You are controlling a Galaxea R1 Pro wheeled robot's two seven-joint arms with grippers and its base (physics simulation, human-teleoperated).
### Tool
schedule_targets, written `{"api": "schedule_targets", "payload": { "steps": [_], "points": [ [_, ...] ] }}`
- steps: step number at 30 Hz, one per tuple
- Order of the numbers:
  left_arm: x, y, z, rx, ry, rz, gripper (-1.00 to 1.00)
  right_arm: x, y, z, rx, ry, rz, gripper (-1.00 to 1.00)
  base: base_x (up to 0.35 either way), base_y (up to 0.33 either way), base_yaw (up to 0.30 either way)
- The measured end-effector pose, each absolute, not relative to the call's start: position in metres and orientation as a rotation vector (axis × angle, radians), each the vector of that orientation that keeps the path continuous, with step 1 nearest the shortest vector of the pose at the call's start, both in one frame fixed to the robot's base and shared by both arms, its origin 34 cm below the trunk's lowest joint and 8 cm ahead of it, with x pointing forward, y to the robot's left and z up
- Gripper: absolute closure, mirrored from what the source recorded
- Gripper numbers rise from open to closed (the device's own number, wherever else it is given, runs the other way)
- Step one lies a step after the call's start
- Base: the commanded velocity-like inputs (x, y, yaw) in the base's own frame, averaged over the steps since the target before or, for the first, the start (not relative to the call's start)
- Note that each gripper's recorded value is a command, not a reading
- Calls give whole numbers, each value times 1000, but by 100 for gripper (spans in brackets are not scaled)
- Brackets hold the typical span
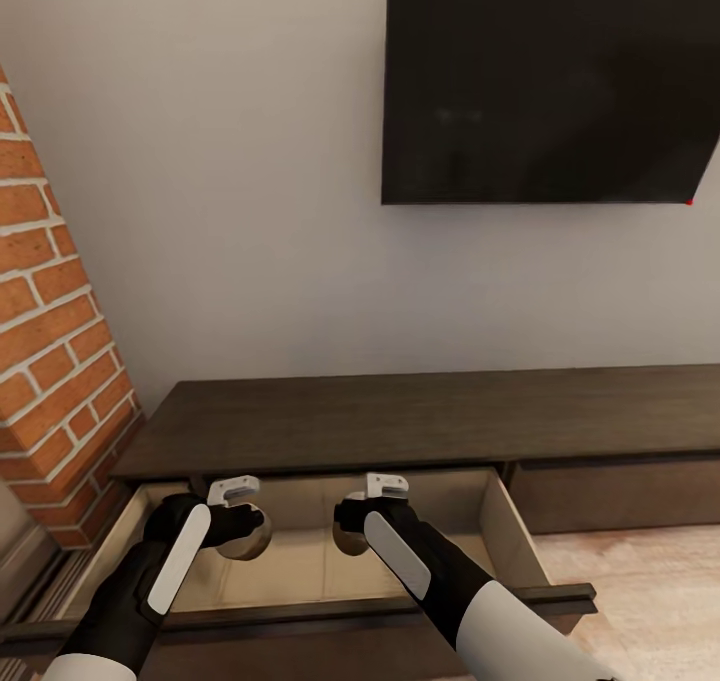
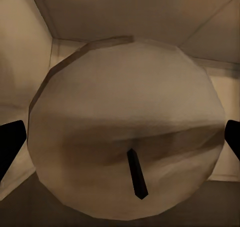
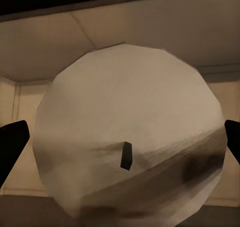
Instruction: Place each of the two pumpkins and all three candles from the living room inside a cabinet in the living room (use any cabinet), then make sure every cabinet is closed, and position the cauldron so it is next to a table in the living room.
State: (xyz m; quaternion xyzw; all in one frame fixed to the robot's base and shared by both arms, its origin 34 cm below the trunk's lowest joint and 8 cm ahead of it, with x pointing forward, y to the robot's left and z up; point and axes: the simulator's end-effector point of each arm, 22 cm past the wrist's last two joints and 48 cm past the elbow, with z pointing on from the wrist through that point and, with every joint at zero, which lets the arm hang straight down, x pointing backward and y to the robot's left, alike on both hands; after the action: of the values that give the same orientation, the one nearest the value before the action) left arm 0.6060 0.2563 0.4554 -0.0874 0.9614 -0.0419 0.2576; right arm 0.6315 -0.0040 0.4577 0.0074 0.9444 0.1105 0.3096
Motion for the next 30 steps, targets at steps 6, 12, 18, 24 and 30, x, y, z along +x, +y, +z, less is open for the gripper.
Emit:
{"api": "schedule_targets", "payload": {
  "steps": [6, 12, 18, 24, 30],
  "points": [
    [606, 256, 455, -237, 2607, -113, 100, 632, -2, 459, 18, 2491, 302, 100, 50, 1, 0],
    [606, 257, 455, -236, 2607, -109, 100, 633, 8, 465, 6, 2472, 361, 100, 11, 0, 0],
    [606, 260, 455, -237, 2607, -104, 100, 634, 10, 466, 1, 2467, 372, 100, 0, 0, 0],
    [606, 260, 457, -238, 2604, -108, 100, 634, 11, 467, 1, 2463, 377, 100, 0, 0, -88],
    [607, 260, 458, -239, 2601, -107, 100, 634, 11, 468, 0, 2463, 376, 100, 0, 0, -26]
  ]
}}
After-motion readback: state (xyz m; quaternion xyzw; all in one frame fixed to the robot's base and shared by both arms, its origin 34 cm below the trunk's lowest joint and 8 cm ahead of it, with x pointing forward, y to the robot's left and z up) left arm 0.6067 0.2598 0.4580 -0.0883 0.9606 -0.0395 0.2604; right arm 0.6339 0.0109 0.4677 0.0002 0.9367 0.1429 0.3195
